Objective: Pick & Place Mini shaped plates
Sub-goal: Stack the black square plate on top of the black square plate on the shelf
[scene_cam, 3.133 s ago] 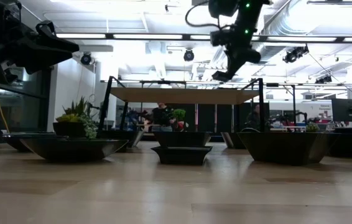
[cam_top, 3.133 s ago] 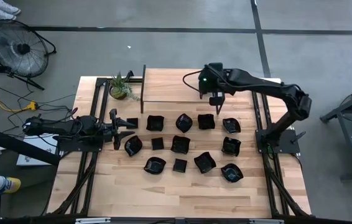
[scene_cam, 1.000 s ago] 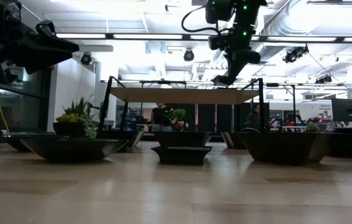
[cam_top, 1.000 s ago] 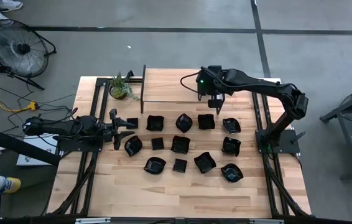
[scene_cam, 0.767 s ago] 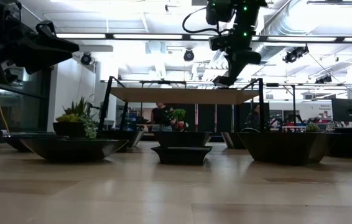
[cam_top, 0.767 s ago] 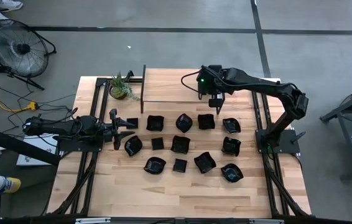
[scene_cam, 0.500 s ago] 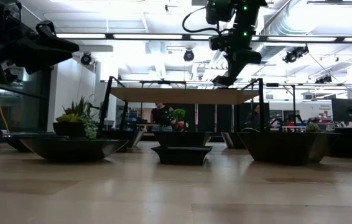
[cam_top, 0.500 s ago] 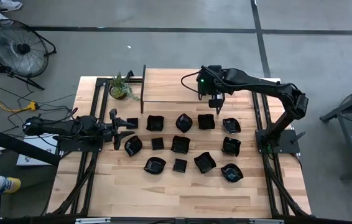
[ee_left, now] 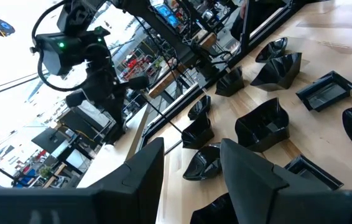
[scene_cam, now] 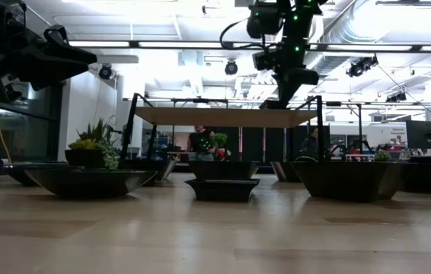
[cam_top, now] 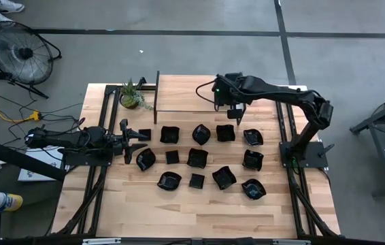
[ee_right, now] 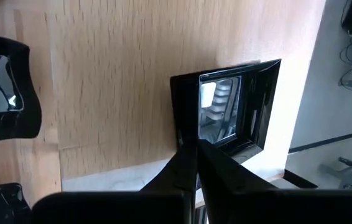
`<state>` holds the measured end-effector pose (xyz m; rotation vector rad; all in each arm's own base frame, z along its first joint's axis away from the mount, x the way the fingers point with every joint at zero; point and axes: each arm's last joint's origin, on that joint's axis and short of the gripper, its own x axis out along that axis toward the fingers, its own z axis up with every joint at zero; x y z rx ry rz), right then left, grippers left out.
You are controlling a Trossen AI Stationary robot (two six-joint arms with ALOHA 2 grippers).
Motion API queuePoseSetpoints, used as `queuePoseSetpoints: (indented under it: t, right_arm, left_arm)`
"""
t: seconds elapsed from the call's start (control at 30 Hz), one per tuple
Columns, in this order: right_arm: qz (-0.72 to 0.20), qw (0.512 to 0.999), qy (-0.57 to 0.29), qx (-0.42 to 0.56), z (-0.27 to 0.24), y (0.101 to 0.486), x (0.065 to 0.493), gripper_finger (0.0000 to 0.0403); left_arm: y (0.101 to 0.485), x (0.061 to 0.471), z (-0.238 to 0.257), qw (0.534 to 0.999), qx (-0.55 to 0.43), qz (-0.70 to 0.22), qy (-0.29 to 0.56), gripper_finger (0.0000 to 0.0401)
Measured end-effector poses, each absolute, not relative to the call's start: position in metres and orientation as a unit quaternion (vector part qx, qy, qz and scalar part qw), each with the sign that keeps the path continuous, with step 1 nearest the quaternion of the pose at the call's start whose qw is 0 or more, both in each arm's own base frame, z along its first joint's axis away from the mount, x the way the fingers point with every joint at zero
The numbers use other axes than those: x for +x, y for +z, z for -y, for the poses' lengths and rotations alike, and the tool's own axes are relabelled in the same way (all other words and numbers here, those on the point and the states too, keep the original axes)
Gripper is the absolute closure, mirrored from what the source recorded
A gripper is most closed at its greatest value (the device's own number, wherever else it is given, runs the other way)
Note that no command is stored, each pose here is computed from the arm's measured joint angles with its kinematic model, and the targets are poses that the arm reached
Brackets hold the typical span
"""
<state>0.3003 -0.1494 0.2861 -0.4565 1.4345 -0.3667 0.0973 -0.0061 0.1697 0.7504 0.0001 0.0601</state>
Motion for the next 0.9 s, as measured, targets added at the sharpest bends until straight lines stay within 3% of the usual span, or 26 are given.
queuePoseSetpoints:
  t: [0.43,0.9]
  right_arm:
    - [-0.653,0.705,-0.175,-0.215,0.1503,0.2852,0.3004,0.0394]
    - [-0.653,0.704,-0.174,-0.215,0.1500,0.2852,0.3005,0.0328]
  left_arm:
    - [0.1697,0.0973,0.0061,0.930,0.366,0.000,0.029,0.0247]
    - [0.1697,0.0973,0.0061,0.930,0.366,0.000,0.029,0.0247]
